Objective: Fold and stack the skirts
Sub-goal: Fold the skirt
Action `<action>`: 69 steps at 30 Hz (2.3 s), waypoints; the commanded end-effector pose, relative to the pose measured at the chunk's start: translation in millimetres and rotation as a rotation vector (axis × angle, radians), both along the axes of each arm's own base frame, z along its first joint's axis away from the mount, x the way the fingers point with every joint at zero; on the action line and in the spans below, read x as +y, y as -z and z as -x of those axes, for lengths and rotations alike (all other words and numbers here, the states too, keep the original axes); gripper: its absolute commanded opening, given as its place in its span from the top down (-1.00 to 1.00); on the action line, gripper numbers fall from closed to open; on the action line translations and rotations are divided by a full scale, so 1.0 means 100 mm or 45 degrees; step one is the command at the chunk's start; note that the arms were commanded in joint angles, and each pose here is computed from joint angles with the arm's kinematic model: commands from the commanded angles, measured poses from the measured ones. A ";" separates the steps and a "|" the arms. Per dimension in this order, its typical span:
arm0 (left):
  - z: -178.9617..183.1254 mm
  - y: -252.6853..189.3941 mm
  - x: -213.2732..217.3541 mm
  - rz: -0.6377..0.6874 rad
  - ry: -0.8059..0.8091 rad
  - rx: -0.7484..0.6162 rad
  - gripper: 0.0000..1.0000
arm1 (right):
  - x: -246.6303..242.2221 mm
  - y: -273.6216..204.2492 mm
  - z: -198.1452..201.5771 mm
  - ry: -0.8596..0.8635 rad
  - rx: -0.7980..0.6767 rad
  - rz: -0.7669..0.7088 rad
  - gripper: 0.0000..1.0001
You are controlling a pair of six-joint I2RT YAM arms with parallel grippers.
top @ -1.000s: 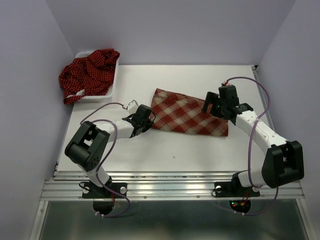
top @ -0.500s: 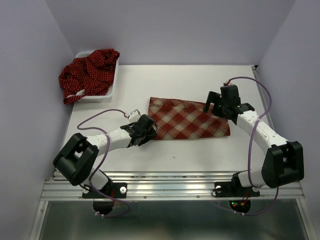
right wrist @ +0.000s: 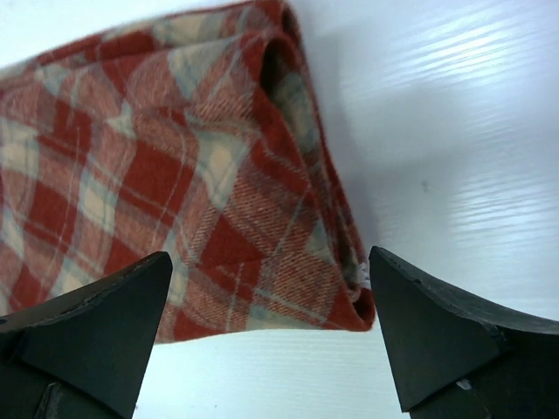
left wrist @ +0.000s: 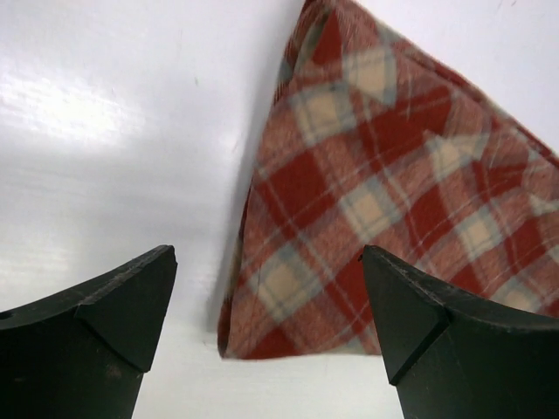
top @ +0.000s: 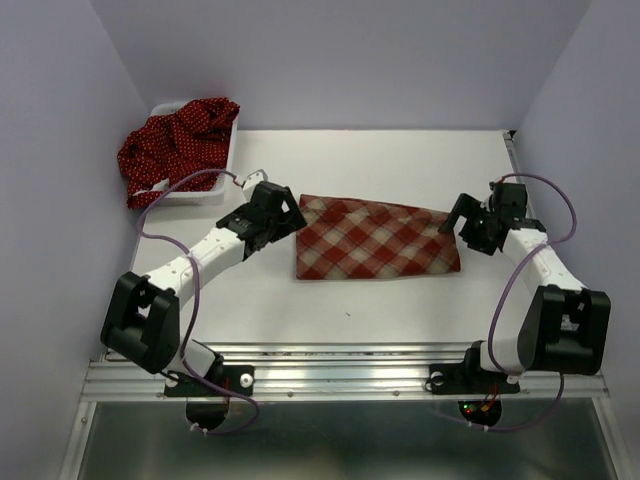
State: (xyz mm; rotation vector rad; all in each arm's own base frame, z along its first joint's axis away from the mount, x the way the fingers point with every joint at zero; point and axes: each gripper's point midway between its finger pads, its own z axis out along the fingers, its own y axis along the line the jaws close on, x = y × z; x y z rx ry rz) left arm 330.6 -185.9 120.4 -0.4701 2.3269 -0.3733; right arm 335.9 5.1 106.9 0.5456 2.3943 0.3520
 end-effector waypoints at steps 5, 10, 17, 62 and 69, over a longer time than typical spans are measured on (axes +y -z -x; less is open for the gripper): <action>-0.53 0.05 -0.10 0.016 0.273 -0.051 -0.97 | 0.01 0.27 0.05 -0.075 0.085 -0.097 -1.00; -0.54 0.29 -0.28 0.060 0.424 0.012 -0.97 | 0.06 0.40 0.07 -0.112 0.114 -0.127 -1.00; -0.57 0.59 -0.22 0.004 0.406 0.097 -0.97 | 0.10 0.65 0.15 -0.095 0.191 -0.169 -1.00; -0.58 0.84 -0.92 0.165 0.507 0.142 0.83 | 0.22 -0.59 -0.47 -0.177 -0.034 0.331 0.99; -0.60 0.80 -0.92 0.195 0.445 0.125 0.83 | 0.80 -1.00 -0.53 -0.230 0.009 0.472 0.99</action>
